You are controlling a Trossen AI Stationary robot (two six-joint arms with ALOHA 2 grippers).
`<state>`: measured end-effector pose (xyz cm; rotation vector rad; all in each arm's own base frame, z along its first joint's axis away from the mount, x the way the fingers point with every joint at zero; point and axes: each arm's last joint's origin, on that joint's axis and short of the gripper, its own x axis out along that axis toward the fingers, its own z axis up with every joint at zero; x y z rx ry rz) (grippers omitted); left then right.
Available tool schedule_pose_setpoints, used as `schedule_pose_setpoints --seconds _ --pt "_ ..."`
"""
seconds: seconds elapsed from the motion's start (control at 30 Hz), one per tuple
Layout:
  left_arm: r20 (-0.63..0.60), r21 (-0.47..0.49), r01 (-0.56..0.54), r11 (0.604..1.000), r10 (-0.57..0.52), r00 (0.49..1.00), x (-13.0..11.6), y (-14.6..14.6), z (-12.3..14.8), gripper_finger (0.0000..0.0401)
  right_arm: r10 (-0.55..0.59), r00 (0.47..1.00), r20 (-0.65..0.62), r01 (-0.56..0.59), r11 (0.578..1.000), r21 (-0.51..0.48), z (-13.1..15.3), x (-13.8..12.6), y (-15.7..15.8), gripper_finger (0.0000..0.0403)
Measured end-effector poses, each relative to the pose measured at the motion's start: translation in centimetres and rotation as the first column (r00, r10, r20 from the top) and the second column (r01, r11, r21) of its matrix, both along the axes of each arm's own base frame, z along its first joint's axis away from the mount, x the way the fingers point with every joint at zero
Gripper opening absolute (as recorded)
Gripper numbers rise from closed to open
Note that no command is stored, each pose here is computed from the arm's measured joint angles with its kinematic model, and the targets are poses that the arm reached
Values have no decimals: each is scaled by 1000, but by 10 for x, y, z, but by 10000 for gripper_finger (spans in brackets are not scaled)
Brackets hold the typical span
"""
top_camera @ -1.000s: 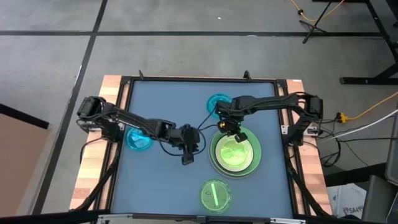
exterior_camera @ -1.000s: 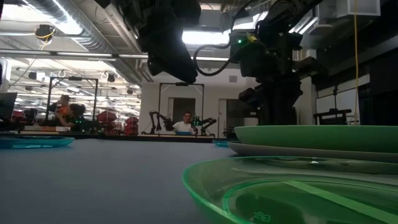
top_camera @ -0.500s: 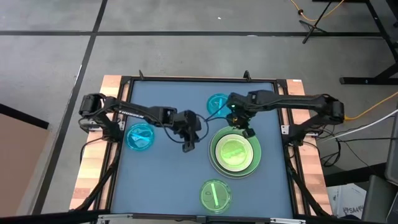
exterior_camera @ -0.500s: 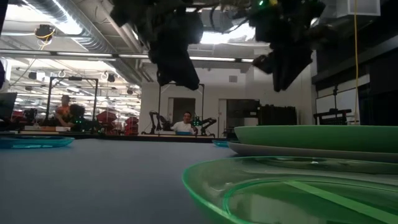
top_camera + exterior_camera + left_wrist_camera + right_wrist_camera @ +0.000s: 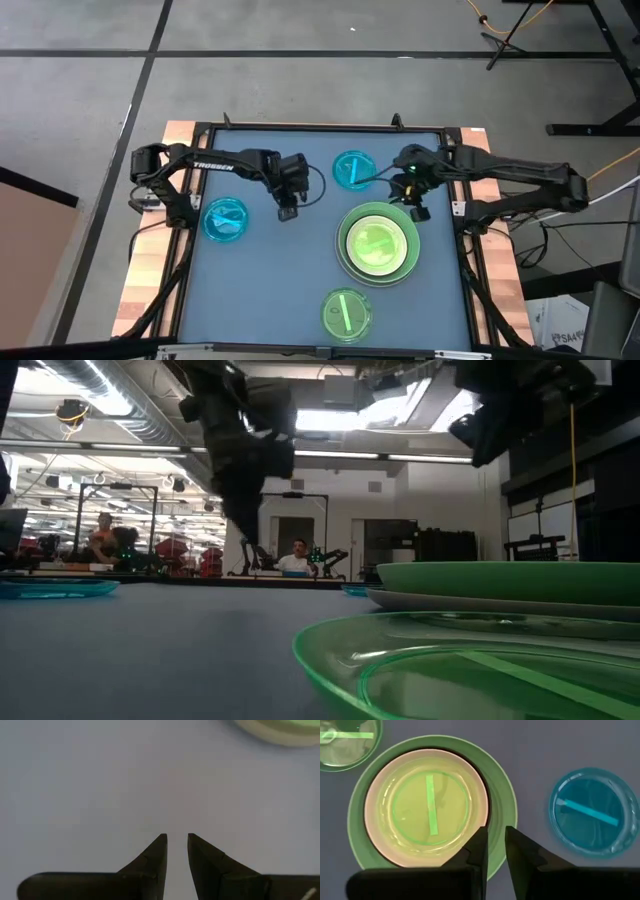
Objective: Stack plastic plates
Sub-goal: Stack the left blue plate on top of the green plate
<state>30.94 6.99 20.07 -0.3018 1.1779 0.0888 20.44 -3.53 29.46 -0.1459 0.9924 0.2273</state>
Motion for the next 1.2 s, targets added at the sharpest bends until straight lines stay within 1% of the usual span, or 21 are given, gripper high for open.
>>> schedule_pose_setpoints --seconds 0.13,0.33,0.47,0.63,0.8,0.97,1.07,1.2 --pt "-128 -14 26 1000 -28 991 -15 9 -4 69 -47 998 37 47 999 -11 -8 -13 2 56" --pt "-285 -49 91 995 -101 953 -35 15 -6 69 -89 992 95 89 996 1 -21 -20 3 56" --pt "-382 -35 146 989 -148 912 -45 15 -7 69 -112 989 99 111 994 17 -34 -19 3 56" --pt "-506 -1 190 982 -165 847 -56 14 -6 69 -128 987 99 126 992 29 -48 -19 3 56" --pt "-556 -27 275 961 -243 795 -62 12 -4 69 -143 986 86 140 989 40 -50 -20 3 56" --pt "-567 -51 336 940 -304 765 -64 12 -4 69 -143 986 86 140 989 41 -50 -20 3 56" --pt "-582 -60 352 934 -319 748 -66 11 -3 69 -143 986 85 140 989 41 -50 -20 3 56" --pt "-609 -77 342 936 -316 728 -69 10 -2 69 -143 986 83 140 989 41 -50 -20 3 56"
